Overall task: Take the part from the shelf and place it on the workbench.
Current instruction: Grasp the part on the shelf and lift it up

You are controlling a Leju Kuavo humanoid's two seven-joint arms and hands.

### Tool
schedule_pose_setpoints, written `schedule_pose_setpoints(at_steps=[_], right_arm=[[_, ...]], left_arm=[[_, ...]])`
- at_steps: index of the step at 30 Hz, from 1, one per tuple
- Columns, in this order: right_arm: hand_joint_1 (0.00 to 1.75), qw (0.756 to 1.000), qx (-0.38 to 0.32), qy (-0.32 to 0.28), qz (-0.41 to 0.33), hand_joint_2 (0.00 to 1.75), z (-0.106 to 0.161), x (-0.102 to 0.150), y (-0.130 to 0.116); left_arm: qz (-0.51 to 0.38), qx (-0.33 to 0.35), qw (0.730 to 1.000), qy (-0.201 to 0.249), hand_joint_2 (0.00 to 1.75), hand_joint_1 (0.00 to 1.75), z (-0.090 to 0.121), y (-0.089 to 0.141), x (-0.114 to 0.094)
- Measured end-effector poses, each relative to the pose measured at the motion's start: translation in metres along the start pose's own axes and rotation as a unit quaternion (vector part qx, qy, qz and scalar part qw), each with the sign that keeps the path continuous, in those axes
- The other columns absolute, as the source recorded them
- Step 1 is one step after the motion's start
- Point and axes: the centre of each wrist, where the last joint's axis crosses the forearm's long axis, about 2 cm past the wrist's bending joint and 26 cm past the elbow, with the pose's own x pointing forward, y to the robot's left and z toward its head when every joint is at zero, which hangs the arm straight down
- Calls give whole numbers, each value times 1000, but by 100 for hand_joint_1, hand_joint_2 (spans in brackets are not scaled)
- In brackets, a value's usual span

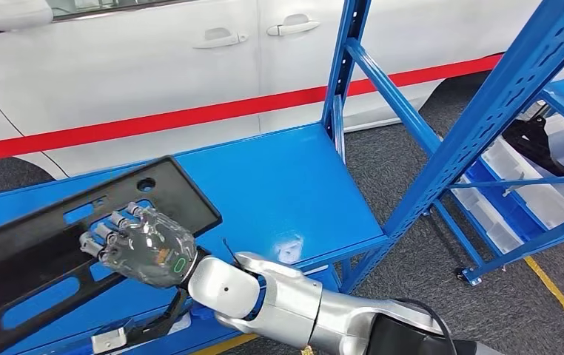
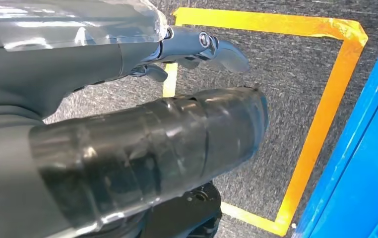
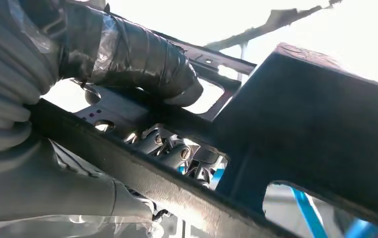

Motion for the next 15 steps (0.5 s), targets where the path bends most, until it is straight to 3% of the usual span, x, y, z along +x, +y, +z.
schedule_pose_setpoints(at_steps=[6, 15], right_arm=[[175, 994, -96, -31, 28, 175, -1, 3, -46], [175, 991, -117, -34, 46, 175, 6, -1, -38]], left_arm=[[-11, 3, 1000, -2, 0, 0, -1, 0, 1], [-23, -5, 1000, -16, 0, 0, -2, -1, 3]])
